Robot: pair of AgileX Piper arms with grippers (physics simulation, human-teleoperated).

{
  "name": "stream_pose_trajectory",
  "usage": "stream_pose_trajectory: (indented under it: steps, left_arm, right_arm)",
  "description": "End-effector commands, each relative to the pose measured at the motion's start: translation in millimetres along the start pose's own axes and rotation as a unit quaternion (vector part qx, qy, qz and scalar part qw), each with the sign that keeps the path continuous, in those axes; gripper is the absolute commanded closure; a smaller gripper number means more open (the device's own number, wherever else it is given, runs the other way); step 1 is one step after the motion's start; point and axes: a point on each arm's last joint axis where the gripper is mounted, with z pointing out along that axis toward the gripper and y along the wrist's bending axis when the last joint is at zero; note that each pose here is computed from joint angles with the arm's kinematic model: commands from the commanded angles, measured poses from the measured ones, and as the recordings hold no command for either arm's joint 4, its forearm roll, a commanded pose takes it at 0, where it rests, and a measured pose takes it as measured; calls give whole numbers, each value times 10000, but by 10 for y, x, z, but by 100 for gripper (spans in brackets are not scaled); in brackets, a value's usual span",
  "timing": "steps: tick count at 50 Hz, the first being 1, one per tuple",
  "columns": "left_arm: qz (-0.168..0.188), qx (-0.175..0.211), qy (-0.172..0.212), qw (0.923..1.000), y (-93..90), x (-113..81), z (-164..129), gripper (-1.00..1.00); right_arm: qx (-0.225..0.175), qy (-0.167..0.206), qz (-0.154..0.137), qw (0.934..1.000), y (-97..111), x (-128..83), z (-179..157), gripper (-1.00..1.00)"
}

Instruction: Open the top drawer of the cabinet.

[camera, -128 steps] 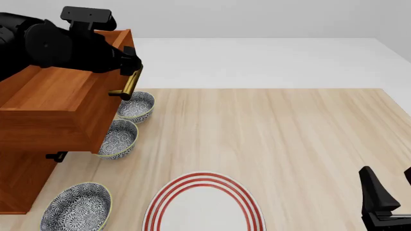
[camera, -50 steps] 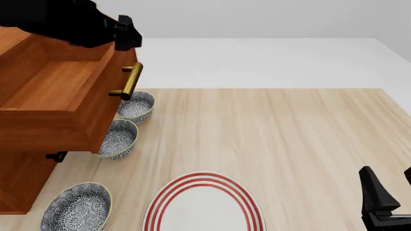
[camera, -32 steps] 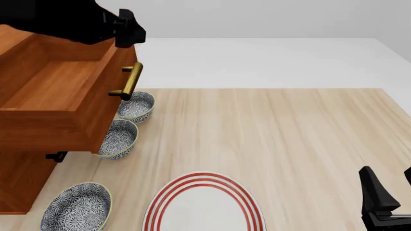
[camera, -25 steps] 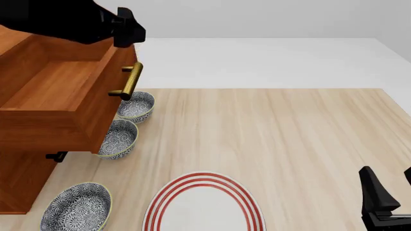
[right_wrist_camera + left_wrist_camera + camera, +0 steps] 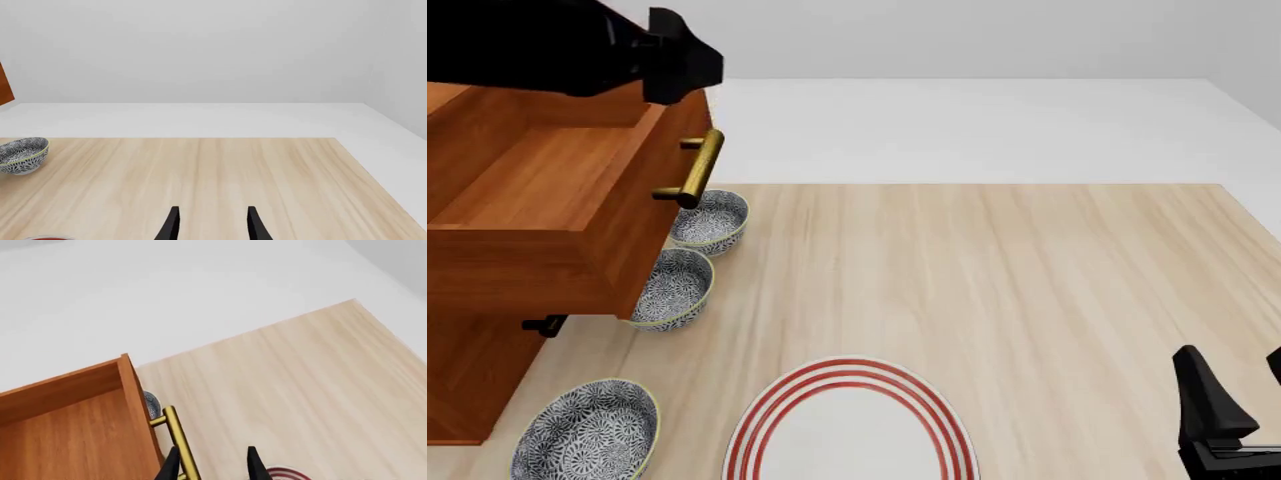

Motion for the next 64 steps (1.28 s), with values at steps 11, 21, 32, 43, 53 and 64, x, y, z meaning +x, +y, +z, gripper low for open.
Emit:
stream_pose_trajectory:
  steps: [11,21,32,43,53,64]
  left_arm:
    - [-39,202,-646,9977,-73,10,-397,-100]
    - [-45,190,-785,9967,-57,42,-458,-100]
    - [51,234,-1085,9938,-65,64,-601,-100]
    - [100,350,-1426,9891,-96,92,-747,-100]
    - [-31,303,-1603,9866,-60,165,-750,-100]
    - [-78,274,-1715,9848,-40,209,-780,-100]
  right_arm:
    - [0,0,2,10000,0,0,0,-100]
    - [-1,0,-1,10000,0,0,0,-100]
    - [0,0,2,10000,0,0,0,-100]
    - [0,0,-1,10000,0,0,0,-100]
    - [1,0,0,10000,0,0,0,-100]
    - [-1,1,1,10000,0,0,0,-100]
